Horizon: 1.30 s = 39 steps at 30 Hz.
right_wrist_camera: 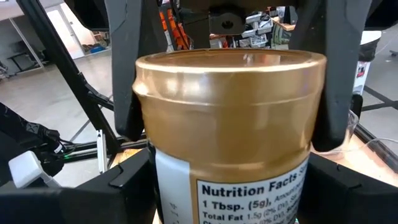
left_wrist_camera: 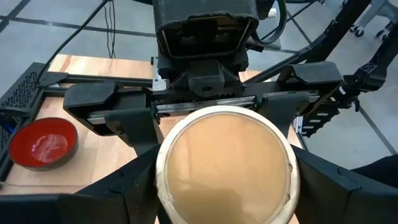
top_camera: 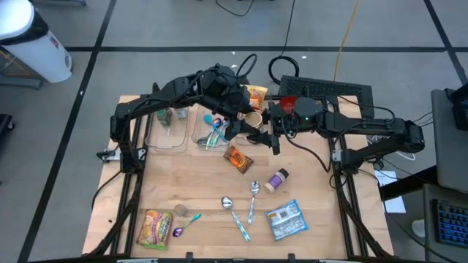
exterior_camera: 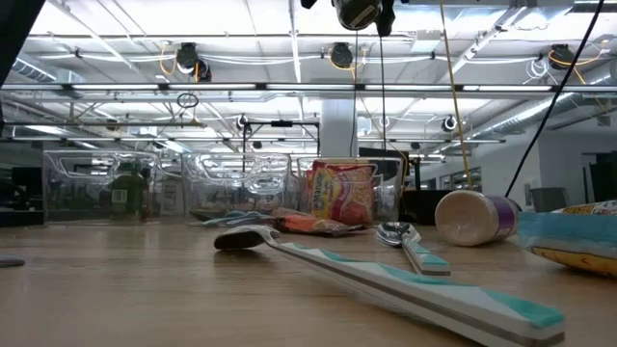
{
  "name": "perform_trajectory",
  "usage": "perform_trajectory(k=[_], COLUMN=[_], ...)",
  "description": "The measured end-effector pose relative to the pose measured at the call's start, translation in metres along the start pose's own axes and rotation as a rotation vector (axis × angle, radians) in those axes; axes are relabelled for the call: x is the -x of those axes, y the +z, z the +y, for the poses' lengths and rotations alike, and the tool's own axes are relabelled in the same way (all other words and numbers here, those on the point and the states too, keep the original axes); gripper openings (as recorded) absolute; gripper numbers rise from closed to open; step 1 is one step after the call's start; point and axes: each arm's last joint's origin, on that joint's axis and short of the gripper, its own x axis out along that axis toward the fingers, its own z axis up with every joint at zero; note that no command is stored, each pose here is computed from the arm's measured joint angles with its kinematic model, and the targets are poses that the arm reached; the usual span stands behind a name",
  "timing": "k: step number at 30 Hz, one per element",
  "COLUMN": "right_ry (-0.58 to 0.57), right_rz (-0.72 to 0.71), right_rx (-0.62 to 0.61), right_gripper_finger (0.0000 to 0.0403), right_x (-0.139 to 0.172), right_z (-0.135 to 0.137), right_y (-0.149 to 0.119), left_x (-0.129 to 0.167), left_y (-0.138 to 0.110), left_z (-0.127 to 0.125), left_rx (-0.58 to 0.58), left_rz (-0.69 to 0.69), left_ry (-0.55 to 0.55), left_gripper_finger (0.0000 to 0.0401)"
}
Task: Pick & Place Food Item
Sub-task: Put the gold spice bottle into the left transparent bin
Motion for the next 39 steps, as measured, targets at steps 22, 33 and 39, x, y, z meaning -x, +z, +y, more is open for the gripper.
perform_trajectory(k=[22, 33, 39], right_ry=[-0.046, -0.071, -0.239], right_rz=[-0.080, -0.161, -0.206], right_rx=[-0.010, -0.036, 0.000], right_gripper_finger=[0.0363, 0.0363, 0.0363], right_x=[0.017, 0.023, 0.023], right_z=[-0.013, -0.010, -0.015], right_y=[0.016, 0.025, 0.026], left_x=[0.110, 0.203, 0.217], left_y=[-0.002, -0.033, -0.062], left_z=[-0.017, -0.032, -0.034], left_rx=[-0.055, 0.162, 0.224], left_rz=[0.032, 0.094, -0.006], left_ry=[0.231, 0.513, 0.582], left_gripper_finger=[0.0278, 0.0278, 0.0278])
